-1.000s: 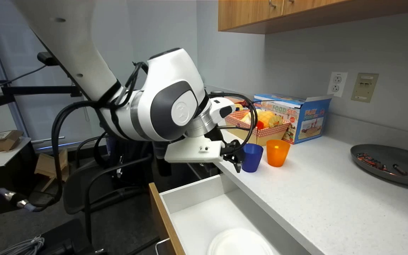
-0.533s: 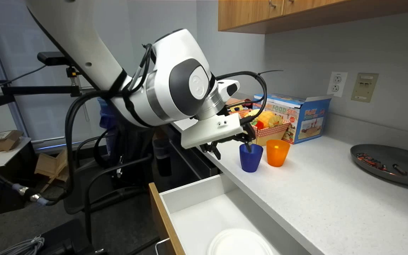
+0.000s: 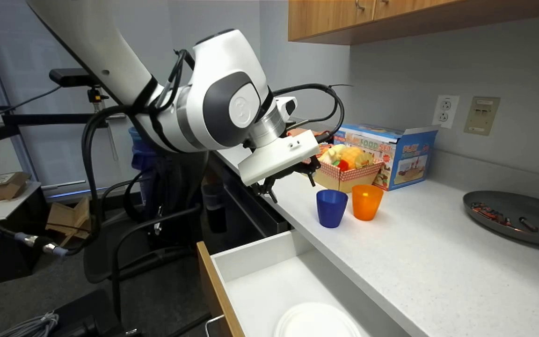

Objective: Open the drawer, put the blue cup inside it, and then close it

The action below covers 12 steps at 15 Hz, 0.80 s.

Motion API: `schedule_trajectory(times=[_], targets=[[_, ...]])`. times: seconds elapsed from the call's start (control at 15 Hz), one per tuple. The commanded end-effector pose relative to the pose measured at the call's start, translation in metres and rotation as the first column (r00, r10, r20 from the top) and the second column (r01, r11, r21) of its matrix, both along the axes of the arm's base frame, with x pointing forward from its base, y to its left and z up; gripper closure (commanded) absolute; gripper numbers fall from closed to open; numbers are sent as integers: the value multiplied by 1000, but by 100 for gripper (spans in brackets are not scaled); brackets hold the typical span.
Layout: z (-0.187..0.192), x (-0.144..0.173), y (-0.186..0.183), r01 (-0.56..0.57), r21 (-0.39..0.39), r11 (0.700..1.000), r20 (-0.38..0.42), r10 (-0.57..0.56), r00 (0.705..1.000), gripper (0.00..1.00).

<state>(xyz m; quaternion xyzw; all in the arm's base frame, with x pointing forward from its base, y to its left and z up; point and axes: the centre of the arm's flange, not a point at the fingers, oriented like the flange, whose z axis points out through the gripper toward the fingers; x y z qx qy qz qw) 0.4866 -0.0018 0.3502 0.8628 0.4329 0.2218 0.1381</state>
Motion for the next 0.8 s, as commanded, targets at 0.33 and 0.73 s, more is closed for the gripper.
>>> schedule_trajectory(times=[0.33,0.73], targets=[[14,40,-8,-132,-28,991,-13,131,991,0],[6,65,-18,-150,21,988,-34,151,988,0]])
